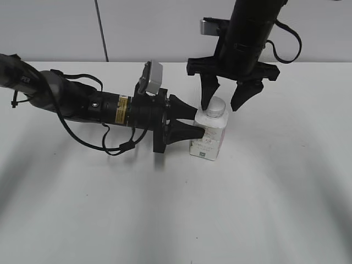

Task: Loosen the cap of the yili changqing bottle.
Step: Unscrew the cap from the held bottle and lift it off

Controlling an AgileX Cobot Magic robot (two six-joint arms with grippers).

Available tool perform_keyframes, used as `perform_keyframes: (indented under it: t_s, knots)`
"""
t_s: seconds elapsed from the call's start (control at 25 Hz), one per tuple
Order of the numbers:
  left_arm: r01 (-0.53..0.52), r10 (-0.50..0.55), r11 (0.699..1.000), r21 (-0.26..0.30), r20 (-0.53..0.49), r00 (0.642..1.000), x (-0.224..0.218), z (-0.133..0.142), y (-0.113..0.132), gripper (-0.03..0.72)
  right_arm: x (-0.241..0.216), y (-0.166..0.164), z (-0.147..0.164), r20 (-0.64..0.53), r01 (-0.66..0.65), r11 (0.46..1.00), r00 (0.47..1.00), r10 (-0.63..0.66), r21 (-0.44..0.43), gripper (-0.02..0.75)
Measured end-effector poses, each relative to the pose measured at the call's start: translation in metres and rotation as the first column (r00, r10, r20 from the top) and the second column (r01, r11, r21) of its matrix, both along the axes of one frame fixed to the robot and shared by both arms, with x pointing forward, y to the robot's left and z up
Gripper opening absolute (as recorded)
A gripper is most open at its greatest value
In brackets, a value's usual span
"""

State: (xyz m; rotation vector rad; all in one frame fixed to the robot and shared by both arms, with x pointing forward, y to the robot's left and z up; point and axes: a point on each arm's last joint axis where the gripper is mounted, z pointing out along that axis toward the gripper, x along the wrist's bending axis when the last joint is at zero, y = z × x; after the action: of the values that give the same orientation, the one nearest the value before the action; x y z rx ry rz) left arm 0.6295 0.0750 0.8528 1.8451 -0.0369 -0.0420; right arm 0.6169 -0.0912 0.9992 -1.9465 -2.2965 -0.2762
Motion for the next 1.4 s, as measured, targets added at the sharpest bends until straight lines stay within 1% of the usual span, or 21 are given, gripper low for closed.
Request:
perform_keyframes:
  t_s: [0.28, 0.56, 0.84, 0.92, 1.0, 1.04, 1.12, 1.2, 1.32, 1.4]
  knots:
    - [-0.001, 0.001, 1.000, 0.000, -0.002, 1.000, 0.0000, 0.0000, 0.0000, 0.365, 0.0019, 0.0019, 0.0053, 0.023, -0.032, 0.999, 0.999, 0.031, 0.016, 0.500]
    - [-0.001, 0.001, 1.000, 0.000, -0.003, 1.000, 0.0000, 0.0000, 0.0000, 0.365, 0.0039, 0.0029, -0.0019, 0.010, -0.040, 0.999, 0.999, 0.040, 0.010, 0.495]
    - [0.000, 0.000, 1.000, 0.001, -0.003, 1.000, -0.0001, -0.0001, 0.0000, 0.365, 0.0037, 0.0031, -0.0018, 0.017, -0.075, 0.997, 0.997, 0.075, 0.011, 0.393]
    - [0.000, 0.000, 1.000, 0.001, -0.003, 1.000, -0.0001, -0.0001, 0.0000, 0.365, 0.0037, 0.0033, -0.0018, 0.025, -0.116, 0.993, 0.993, 0.116, 0.011, 0.384]
    - [0.000, 0.000, 1.000, 0.002, -0.002, 1.000, -0.0001, -0.0002, 0.0000, 0.361, 0.0037, 0.0032, -0.0018, 0.044, -0.196, 0.981, 0.980, 0.195, 0.005, 0.384]
    - [0.000, 0.000, 1.000, 0.003, -0.002, 1.000, -0.0001, -0.0003, 0.0001, 0.360, 0.0038, 0.0031, -0.0018, 0.059, -0.261, 0.965, 0.964, 0.260, -0.002, 0.383]
    - [0.001, -0.001, 1.000, 0.005, 0.000, 1.000, -0.0001, -0.0004, 0.0001, 0.358, 0.0038, 0.0031, -0.0018, 0.092, -0.407, 0.913, 0.909, 0.407, -0.018, 0.382]
    - [0.004, -0.004, 1.000, 0.007, 0.002, 1.000, -0.0003, -0.0006, 0.0002, 0.358, 0.0038, 0.0031, -0.0018, 0.123, -0.548, 0.835, 0.827, 0.549, -0.040, 0.382]
    - [0.006, -0.006, 1.000, 0.008, 0.004, 1.000, -0.0004, -0.0007, 0.0002, 0.358, 0.0038, 0.0031, -0.0017, 0.146, -0.655, 0.753, 0.740, 0.657, -0.063, 0.382]
    - [0.006, -0.007, 1.000, 0.009, 0.004, 1.000, -0.0005, -0.0008, 0.0002, 0.357, 0.0039, 0.0031, -0.0015, 0.165, -0.744, 0.663, 0.645, 0.746, -0.087, 0.380]
